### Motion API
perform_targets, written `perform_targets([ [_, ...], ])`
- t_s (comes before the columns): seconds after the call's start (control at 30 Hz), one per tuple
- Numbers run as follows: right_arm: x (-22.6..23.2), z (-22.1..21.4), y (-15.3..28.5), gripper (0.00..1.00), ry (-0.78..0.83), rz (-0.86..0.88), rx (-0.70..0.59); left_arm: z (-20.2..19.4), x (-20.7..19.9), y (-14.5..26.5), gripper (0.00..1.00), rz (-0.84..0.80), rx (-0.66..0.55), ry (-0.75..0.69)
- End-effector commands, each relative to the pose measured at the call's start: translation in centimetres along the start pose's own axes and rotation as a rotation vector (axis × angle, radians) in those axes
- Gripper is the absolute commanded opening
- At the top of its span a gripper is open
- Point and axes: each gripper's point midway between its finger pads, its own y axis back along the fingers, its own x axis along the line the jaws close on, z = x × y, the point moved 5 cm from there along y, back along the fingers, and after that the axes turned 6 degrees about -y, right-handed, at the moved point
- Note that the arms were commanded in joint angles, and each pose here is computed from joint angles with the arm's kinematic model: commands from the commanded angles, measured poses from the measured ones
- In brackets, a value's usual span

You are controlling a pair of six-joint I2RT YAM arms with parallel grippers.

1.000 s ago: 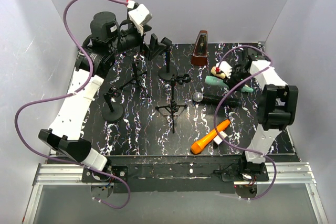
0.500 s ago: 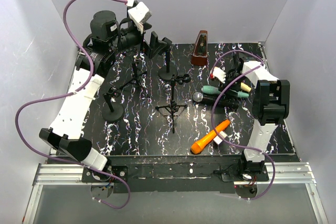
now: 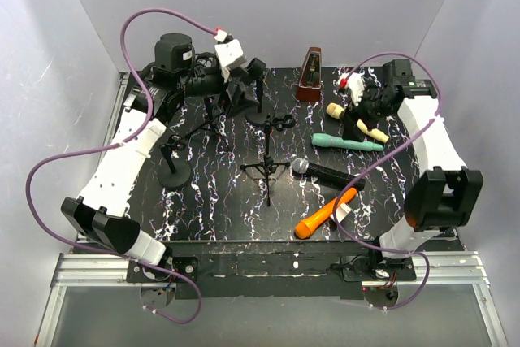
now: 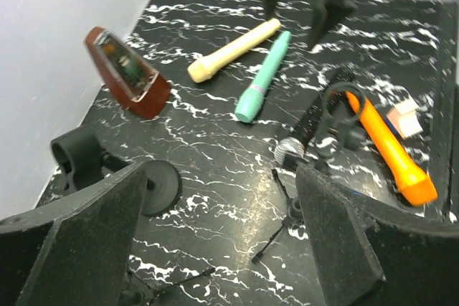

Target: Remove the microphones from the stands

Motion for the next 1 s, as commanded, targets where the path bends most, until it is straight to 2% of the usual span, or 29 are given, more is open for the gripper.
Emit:
perform_targets([
  [0.0,4.5,4.9,2.4,0.93,-0.390,0.224,-0.236,-0.2,-2.2,0.2,0.82,-0.213,-0.011,-0.133],
  [0.07,5.7,6.3,2.8,0.93,-0.492,0.353,-0.276,-1.2,-2.6,-0.7,0.81,-0.272,-0.005,-0.105],
  [0.2,7.9,8.0,3.3,0.93,-0.479,0.497,-0.272,-1.8,-3.9,-1.8,0.81,-0.359,0.004,-0.105],
  [0.33,9.6,8.0,3.1,0.93,-0.414,0.505,-0.278,-2.4,-5.0,-2.8,0.83,-0.400,0.025,-0.135],
  [0.47,10.7,7.9,2.6,0.93,-0.372,0.476,-0.276,-2.9,-5.5,-4.9,0.82,-0.360,0.000,-0.159],
  [0.53,10.9,8.2,2.7,0.88,-0.366,0.446,-0.303,-3.2,-5.4,-5.9,0.75,-0.337,-0.010,-0.131],
  [0.63,10.2,8.7,3.2,0.88,-0.426,0.303,-0.371,-3.1,-5.4,-6.5,0.62,-0.351,-0.016,-0.105],
  [0.7,9.8,9.7,3.7,0.89,-0.417,0.224,-0.511,-3.3,-5.5,-6.6,0.53,-0.351,-0.006,-0.098],
  [0.77,9.9,10.9,4.2,0.90,-0.400,0.210,-0.647,-3.3,-5.4,-6.5,0.38,-0.330,0.011,-0.092],
  [0.8,10.2,10.9,3.8,0.89,-0.425,0.231,-0.669,-3.3,-5.3,-6.5,0.29,-0.314,0.020,-0.087],
  [0.87,11.0,10.8,2.7,0.86,-0.481,0.340,-0.610,-3.1,-5.1,-6.4,0.01,-0.261,0.042,-0.056],
  [0.97,12.2,11.3,0.7,0.84,-0.536,0.486,-0.451,-2.7,-3.5,-6.2,0.00,-0.073,0.061,0.059],
])
